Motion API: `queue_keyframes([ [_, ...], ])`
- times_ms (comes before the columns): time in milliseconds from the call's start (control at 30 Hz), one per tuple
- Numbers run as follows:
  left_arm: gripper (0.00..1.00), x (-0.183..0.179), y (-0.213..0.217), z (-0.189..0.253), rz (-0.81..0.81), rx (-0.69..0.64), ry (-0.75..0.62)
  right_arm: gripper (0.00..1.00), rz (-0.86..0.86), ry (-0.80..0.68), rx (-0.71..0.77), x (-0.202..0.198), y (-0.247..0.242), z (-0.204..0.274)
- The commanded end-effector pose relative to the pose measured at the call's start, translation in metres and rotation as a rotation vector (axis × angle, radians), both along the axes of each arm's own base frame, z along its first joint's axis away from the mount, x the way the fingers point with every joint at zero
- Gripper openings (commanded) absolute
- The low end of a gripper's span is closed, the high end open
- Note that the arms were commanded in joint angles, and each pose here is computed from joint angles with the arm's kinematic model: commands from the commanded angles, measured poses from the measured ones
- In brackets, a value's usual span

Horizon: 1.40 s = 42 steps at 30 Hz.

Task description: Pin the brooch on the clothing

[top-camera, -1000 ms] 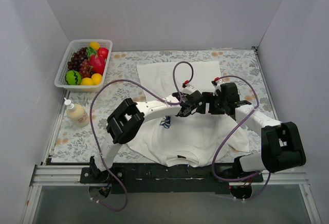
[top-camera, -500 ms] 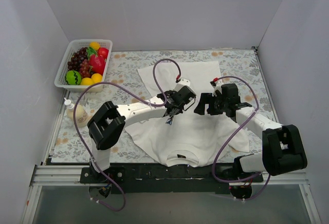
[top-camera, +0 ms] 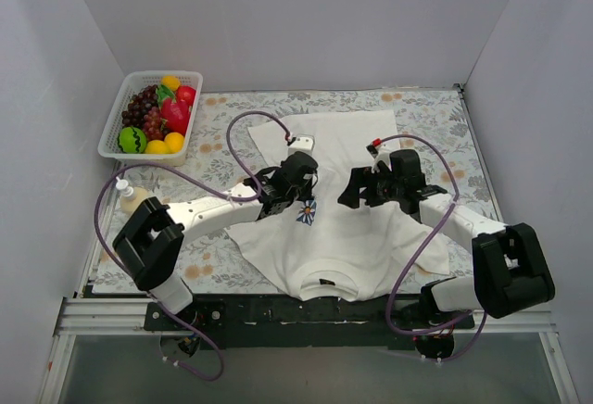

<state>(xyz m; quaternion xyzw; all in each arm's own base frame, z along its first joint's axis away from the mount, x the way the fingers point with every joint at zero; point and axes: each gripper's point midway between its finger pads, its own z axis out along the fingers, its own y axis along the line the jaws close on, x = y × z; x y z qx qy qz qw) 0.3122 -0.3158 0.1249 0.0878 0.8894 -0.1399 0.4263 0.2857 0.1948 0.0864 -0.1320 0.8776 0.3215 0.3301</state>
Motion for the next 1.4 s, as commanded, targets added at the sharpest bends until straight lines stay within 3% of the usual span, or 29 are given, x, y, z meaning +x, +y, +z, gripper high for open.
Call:
queue_keyframes([
  [0, 0.00, 0.007, -0.001, 0.048, -0.006, -0.212, -0.073, 0.91, 0.069, -0.088, 0.048, 0.013, 0.025, 0.025],
  [233, 0.00, 0.004, 0.013, 0.066, -0.021, -0.346, -0.119, 0.86, 0.134, -0.119, 0.090, 0.016, 0.056, 0.038],
  [833, 0.00, -0.003, 0.019, 0.076, -0.084, -0.479, -0.140, 0.73, 0.205, -0.216, 0.168, 0.030, 0.097, 0.068],
  [1167, 0.00, -0.006, 0.023, 0.082, -0.099, -0.540, -0.140, 0.34, 0.246, -0.189, 0.183, 0.026, 0.113, 0.061],
  [1300, 0.00, -0.005, 0.026, 0.085, -0.092, -0.557, -0.145, 0.30, 0.252, -0.191, 0.179, 0.025, 0.115, 0.060],
  [1367, 0.00, -0.009, 0.022, 0.089, -0.126, -0.585, -0.141, 0.22, 0.254, -0.189, 0.174, 0.025, 0.115, 0.058],
])
